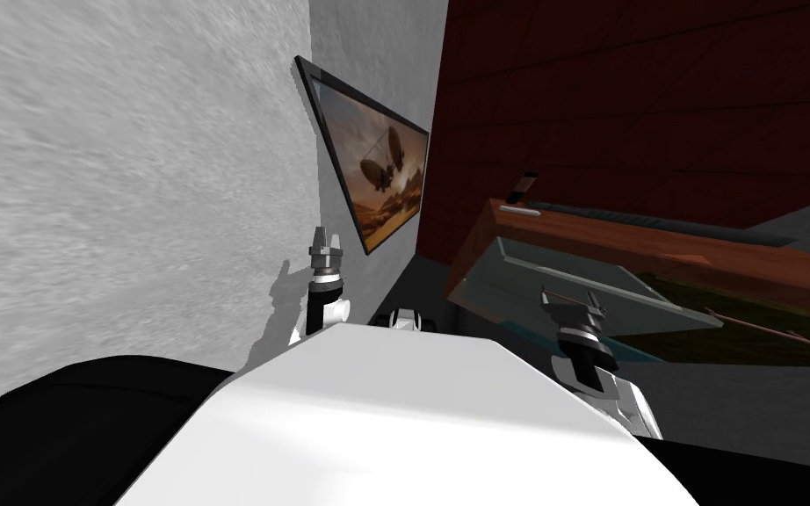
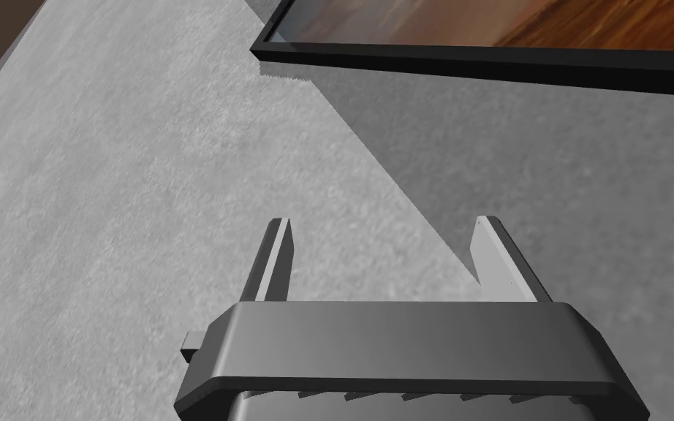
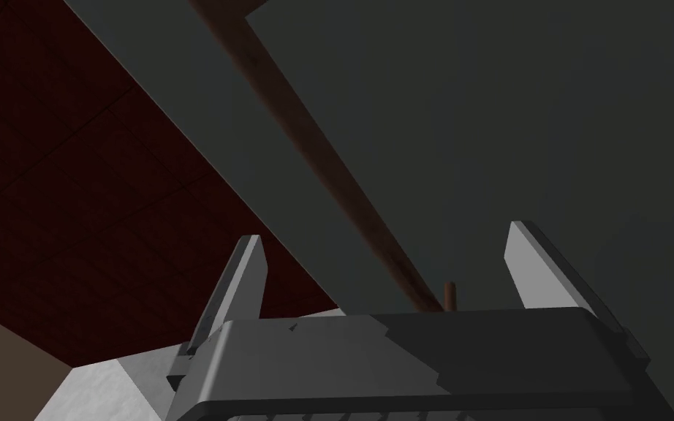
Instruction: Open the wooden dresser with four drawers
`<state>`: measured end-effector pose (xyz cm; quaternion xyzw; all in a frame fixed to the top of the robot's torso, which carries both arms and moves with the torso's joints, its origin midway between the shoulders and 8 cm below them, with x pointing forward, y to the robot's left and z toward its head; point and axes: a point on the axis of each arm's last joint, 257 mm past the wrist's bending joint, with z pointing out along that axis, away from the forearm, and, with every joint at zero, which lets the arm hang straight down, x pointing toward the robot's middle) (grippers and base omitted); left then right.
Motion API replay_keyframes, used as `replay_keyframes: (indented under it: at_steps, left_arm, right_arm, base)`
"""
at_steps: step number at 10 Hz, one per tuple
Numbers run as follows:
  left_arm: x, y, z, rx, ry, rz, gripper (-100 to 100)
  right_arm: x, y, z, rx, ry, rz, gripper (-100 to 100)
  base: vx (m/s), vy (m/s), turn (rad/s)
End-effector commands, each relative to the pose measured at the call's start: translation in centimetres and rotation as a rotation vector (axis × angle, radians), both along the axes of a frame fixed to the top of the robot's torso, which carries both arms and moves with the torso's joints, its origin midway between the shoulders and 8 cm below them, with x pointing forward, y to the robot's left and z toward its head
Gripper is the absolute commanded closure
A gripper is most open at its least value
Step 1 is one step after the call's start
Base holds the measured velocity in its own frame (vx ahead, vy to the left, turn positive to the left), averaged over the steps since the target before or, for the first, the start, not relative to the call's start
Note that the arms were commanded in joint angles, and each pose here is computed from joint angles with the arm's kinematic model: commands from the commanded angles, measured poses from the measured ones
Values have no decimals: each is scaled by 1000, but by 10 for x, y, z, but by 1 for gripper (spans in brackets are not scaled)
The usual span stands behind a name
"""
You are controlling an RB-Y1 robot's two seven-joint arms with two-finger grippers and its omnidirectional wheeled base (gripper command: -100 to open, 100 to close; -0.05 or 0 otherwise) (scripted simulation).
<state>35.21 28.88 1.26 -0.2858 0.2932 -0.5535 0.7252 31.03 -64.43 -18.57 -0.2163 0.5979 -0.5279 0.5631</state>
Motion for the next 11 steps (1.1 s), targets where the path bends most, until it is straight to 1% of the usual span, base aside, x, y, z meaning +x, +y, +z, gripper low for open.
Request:
replay_keyframes:
  at_steps: [1, 3, 4, 5, 6, 7, 11]
  left_arm:
    - [0, 0, 0, 0, 0, 0, 0]
    - [0, 0, 0, 0, 0, 0, 0]
    - [0, 0, 0, 0, 0, 0, 0]
    - [0, 0, 0, 0, 0, 0, 0]
    - [0, 0, 0, 0, 0, 0, 0]
    - [0, 0, 0, 0, 0, 0, 0]
    - [0, 0, 0, 0, 0, 0, 0]
  right_arm:
    - [3, -13, 16, 1, 0, -5, -100]
    - [5, -23, 28, 0, 0, -9, -100]
    - [6, -31, 40, -1, -1, -13, -100]
    - [7, -36, 46, -2, -2, -15, -100]
    - [6, -34, 39, 1, 5, -15, -100]
    - [5, -35, 38, 5, 7, -19, 0]
    - [4, -35, 34, 10, 14, -23, 0]
  base:
    - [-8, 41, 11]
    - [-14, 42, 22]
    - [-18, 65, 26]
    - [-28, 70, 19]
    - [-12, 22, -3]
    - [0, 0, 0]
    - [0, 0, 0]
